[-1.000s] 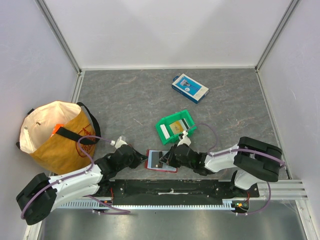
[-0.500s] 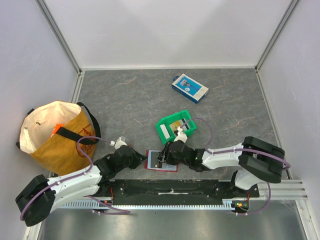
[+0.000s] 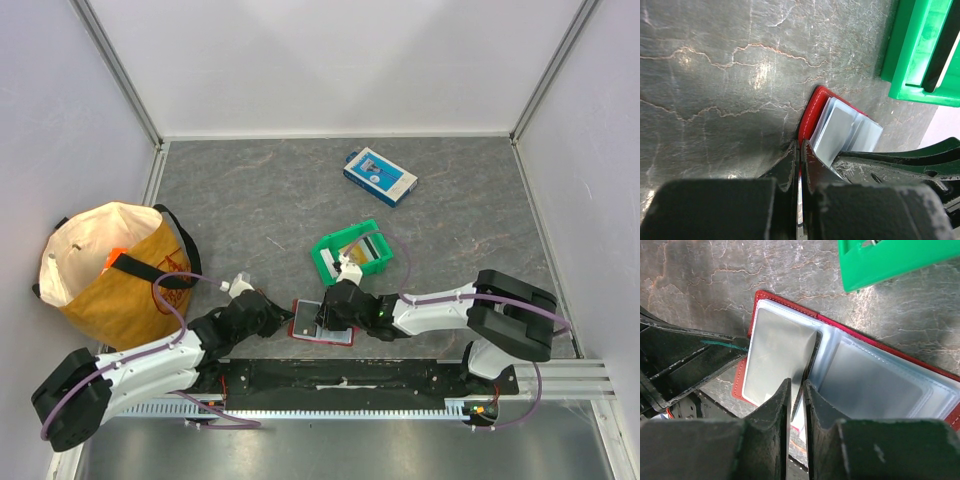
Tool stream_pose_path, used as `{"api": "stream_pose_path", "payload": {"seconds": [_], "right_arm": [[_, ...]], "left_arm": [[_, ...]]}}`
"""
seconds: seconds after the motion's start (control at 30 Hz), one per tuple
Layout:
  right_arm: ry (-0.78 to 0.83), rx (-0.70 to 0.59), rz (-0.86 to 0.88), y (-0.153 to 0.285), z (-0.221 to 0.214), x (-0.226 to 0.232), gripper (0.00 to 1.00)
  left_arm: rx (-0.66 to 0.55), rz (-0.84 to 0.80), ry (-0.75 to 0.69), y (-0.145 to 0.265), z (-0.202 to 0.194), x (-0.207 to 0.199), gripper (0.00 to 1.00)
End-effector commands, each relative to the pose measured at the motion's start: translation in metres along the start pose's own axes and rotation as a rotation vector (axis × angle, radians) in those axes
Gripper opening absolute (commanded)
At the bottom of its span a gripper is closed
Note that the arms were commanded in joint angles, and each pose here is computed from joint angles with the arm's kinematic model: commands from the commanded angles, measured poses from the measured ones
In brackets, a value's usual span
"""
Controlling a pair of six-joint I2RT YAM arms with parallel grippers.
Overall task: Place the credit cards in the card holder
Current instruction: Insert the credit card into the card holder.
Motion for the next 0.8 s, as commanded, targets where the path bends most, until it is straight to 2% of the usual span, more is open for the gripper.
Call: {"api": "stream_pose_path", "payload": {"seconds": [0.0, 0.17, 0.47, 0.6, 0.77], "right_arm": [[0.013, -0.037, 0.102, 0.000, 0.010, 0.029, 0.21], [0.053, -0.076, 0.079, 0.009, 0.017, 0.027, 0.36], [0.163, -0.192, 0.087, 0.050, 0.047, 0.033, 0.60], [0.193, -0.255, 0.071, 0.068, 0.067, 0.035, 0.65], [0.164, -0.255, -0.042, 0.083, 0.068, 0.012, 0.68]], "left_arm": [[-0.017, 0.104, -0.011, -0.003, 0.000, 0.016, 0.02], [-0.022, 0.103, -0.008, -0.003, 0.000, 0.016, 0.02], [-0.028, 0.108, -0.010, -0.002, 0.001, 0.017, 0.02], [-0.031, 0.104, -0.017, -0.002, 0.001, 0.016, 0.02], [-0.041, 0.077, -0.045, 0.002, 0.004, 0.007, 0.02]]}}
Point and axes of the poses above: each gripper's point midway between its finger pads, its own y axis back along the fingers, its own x axis along the line the jaws close on, z = x × y, the point moved 9 cm from there along y, back along the fingers, and after that the axes turned 1 degree about y, right-handed, at the moved point
